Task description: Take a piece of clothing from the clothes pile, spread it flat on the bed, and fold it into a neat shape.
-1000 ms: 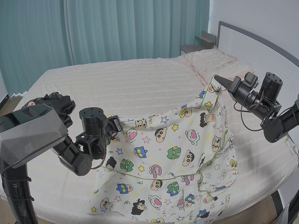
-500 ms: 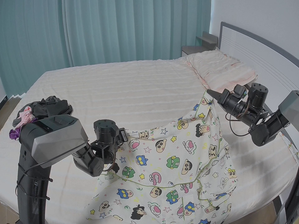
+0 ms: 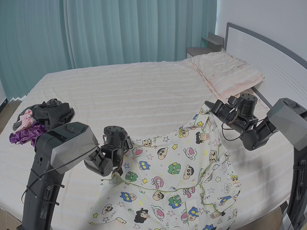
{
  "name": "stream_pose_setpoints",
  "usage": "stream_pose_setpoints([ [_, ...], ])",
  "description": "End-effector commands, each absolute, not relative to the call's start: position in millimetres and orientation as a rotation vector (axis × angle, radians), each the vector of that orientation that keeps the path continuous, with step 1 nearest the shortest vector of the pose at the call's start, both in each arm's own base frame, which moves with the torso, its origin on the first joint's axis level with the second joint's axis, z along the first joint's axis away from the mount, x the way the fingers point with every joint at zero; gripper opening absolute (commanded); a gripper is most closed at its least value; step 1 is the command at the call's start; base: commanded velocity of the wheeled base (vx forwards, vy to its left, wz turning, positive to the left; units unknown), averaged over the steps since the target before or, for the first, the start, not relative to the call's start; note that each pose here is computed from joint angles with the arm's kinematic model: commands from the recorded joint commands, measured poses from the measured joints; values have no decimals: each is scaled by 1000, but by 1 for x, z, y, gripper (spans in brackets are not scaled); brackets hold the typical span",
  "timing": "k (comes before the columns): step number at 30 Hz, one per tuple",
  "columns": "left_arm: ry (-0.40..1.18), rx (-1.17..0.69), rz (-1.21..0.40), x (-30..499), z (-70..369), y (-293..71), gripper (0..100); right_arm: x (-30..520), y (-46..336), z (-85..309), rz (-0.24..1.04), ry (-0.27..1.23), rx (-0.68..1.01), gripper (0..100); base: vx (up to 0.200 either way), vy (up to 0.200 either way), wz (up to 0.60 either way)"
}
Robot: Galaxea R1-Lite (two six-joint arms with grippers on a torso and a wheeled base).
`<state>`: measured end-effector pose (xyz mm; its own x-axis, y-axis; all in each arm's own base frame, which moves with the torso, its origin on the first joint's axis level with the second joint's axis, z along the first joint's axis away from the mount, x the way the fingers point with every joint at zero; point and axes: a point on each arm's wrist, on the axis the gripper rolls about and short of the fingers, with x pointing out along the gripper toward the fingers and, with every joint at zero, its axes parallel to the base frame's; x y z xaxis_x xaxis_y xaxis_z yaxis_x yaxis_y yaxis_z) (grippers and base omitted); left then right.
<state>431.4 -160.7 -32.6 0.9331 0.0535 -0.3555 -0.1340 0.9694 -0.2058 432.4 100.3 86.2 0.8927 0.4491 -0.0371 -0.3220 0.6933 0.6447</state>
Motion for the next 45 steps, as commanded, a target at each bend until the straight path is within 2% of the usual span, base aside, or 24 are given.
stream_pose_setpoints([
  [1, 363, -231, 108, 448, -36, -162, 0, 456, 104, 61, 380, 242, 686, 100, 0, 0, 0],
  [3, 374, -232, 112, 450, -39, -163, 0, 460, 105, 56, 358, 245, 688, 100, 0, 0, 0],
  [4, 376, -242, 119, 453, -40, -162, 100, 466, 106, 52, 340, 239, 692, 100, 0, 0, 0],
  [10, 365, -261, 154, 465, -44, -153, 100, 484, 107, 40, 240, 244, 692, 100, 0, 0, 0],
  [13, 346, -271, 184, 471, -39, -141, 100, 502, 98, 45, 123, 158, 746, 100, 0, 0, 0],
  [18, 333, -273, 205, 474, -35, -134, 100, 503, 89, 37, 60, 206, 750, 100, 0, 0, 0],
  [20, 381, -248, 217, 470, -28, -131, 100, 497, 82, 34, 42, 238, 744, 100, 0, 0, 0],
  [23, 459, -228, 225, 464, -11, -129, 100, 489, 78, 37, 45, 261, 739, 100, 0, 0, 0],
  [28, 427, -257, 177, 467, 21, -130, 100, 476, 68, 38, 48, 301, 706, 100, 0, 0, 0],
  [33, 491, -268, 110, 460, 48, -126, 100, 466, 62, 38, 49, 308, 688, 100, 0, 0, 0],
  [35, 468, -319, 102, 464, 63, -120, 100, 459, 60, 37, 66, 329, 684, 100, 0, 0, 0],
  [41, 515, -307, 107, 474, 69, -102, 100, 441, 55, 29, 119, 387, 644, 100, 0, 0, 0],
  [45, 623, -327, 20, 471, 71, -98, 100, 430, 53, 17, 131, 405, 583, 100, 0, 0, 0],
])
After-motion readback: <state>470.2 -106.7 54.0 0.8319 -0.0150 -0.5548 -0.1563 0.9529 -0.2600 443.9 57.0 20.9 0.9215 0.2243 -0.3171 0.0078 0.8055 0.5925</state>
